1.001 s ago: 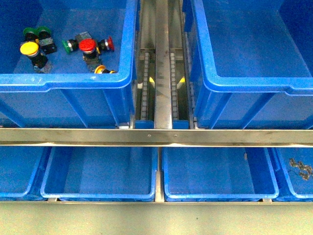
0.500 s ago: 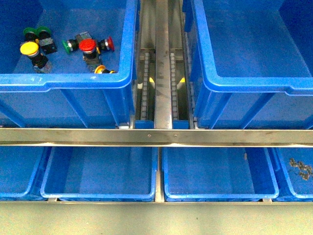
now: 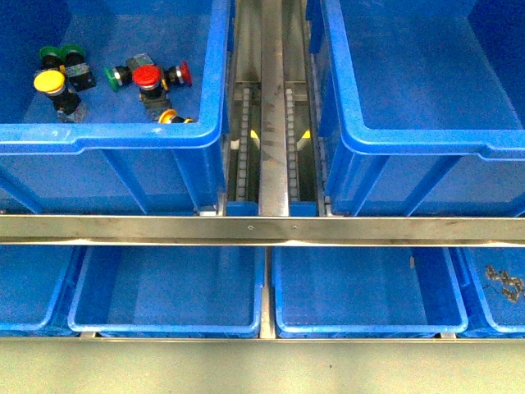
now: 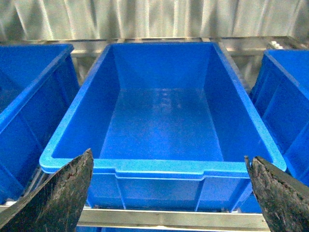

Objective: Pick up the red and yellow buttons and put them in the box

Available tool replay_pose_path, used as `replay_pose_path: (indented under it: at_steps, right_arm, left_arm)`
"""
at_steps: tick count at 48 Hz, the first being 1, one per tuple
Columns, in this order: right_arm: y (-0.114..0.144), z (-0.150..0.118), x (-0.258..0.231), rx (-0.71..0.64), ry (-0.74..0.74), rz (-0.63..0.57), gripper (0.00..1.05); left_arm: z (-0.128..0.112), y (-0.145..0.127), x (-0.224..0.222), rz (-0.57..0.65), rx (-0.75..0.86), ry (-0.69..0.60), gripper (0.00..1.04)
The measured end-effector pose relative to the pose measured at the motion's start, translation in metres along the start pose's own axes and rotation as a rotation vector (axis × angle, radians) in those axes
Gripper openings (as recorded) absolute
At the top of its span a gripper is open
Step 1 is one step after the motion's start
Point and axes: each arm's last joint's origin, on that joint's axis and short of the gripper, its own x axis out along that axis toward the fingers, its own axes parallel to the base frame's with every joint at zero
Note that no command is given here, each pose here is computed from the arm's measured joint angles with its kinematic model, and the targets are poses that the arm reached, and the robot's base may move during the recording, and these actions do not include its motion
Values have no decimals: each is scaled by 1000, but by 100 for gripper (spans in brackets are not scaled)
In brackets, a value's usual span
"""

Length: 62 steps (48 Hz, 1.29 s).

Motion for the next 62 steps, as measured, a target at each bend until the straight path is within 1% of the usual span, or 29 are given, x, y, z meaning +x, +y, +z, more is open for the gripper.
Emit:
replay_pose_path:
  at_steps: [7, 8, 10, 11, 12, 13, 16, 22, 25, 28, 30, 34, 40, 45, 47, 50, 53, 62]
  right_arm:
    - [0, 0, 0, 0, 0, 0, 98]
    - [0, 0, 0, 0, 0, 0, 98]
    - [0, 0, 0, 0, 0, -1, 98]
    - [0, 0, 0, 0, 0, -2, 98]
    - [0, 0, 0, 0, 0, 0, 98]
    - [0, 0, 0, 0, 0, 0, 98]
    - [0, 0, 0, 0, 0, 0, 98]
    - [0, 0, 0, 0, 0, 0, 98]
    - [0, 0, 0, 0, 0, 0, 98]
    - [0, 0, 0, 0, 0, 0, 98]
    - [0, 0, 0, 0, 0, 0, 98]
    - [0, 0, 0, 0, 0, 0, 98]
    - [0, 0, 0, 0, 0, 0, 98]
    - [0, 0, 0, 0, 0, 0, 98]
    - [0, 0, 0, 0, 0, 0, 98]
    - [0, 0, 0, 0, 0, 0, 98]
    - [0, 0, 0, 0, 0, 0, 98]
    - [0, 0, 0, 0, 0, 0, 98]
  left_arm:
    - [0, 0, 0, 0, 0, 0, 97]
    - [-1, 0, 1, 19, -21, 34, 97]
    - [-1, 2, 1, 110, -105, 227, 97]
    - [-1, 3, 3, 135, -125, 294, 97]
    - [1, 6, 7, 157, -155, 355, 97]
    - [4, 9, 12, 169, -177, 390, 97]
    - [14, 15, 24, 152, -196, 403, 97]
    - [42, 28, 49, 89, -151, 357, 97]
    - [55, 32, 62, 33, -94, 333, 97]
    - [70, 36, 83, -82, -11, 317, 97]
    - [74, 39, 96, -138, 53, 315, 97]
    - [78, 47, 123, -143, 151, 308, 97]
    - [70, 57, 164, -204, 239, 380, 97]
    - [54, 60, 206, -249, 282, 456, 97]
    - [45, 58, 228, -277, 284, 500, 97]
    - [34, 52, 253, -324, 280, 542, 97]
    - [28, 44, 269, -360, 282, 566, 97]
    - [16, 16, 309, -458, 335, 591, 97]
